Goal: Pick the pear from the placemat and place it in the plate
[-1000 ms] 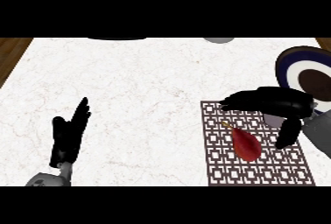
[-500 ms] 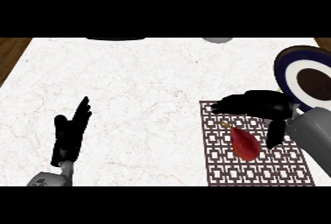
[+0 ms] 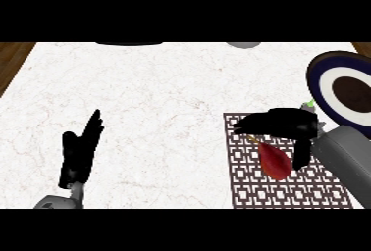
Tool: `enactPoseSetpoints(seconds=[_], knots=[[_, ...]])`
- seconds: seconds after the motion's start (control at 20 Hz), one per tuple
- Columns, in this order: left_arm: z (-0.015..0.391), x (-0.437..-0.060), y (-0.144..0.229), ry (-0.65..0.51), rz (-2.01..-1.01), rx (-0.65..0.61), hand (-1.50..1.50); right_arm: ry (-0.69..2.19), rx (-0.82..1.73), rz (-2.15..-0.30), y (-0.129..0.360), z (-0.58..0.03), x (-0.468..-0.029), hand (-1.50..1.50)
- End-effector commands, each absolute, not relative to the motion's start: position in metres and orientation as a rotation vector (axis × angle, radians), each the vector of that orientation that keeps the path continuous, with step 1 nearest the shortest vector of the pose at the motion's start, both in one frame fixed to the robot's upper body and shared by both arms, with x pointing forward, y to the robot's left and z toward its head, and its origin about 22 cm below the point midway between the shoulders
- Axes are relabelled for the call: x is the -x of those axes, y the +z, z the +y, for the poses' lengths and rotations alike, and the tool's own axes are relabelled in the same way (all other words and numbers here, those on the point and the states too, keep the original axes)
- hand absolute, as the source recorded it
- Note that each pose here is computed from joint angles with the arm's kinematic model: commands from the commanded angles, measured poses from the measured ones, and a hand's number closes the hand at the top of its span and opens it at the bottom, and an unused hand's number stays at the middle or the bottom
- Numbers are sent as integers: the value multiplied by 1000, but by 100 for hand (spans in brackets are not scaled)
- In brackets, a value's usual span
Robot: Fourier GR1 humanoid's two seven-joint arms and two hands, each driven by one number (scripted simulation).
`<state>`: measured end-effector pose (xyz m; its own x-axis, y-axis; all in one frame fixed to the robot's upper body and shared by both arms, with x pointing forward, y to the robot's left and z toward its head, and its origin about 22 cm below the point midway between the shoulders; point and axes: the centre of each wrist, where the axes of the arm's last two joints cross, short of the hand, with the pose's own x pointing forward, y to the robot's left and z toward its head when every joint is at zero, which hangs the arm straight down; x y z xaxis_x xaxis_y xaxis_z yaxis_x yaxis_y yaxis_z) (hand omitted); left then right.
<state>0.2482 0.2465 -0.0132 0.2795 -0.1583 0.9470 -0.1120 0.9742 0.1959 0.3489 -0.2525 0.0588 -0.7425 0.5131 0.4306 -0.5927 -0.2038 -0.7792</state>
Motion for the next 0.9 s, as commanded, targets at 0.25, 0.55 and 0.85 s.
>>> enactPoseSetpoints(seconds=[0.25, 0.55, 0.85], knots=[[255, -239, -7, -18, -1276, -224, 0, 2032, -197, -1286, 49, -249, -343, -150], [244, -256, -5, -45, -1292, -236, 0, 2077, -170, -1387, 33, -243, -346, 150], [255, -254, -11, -19, -1286, -244, 0, 2048, -134, -1470, 18, -254, -333, 150]])
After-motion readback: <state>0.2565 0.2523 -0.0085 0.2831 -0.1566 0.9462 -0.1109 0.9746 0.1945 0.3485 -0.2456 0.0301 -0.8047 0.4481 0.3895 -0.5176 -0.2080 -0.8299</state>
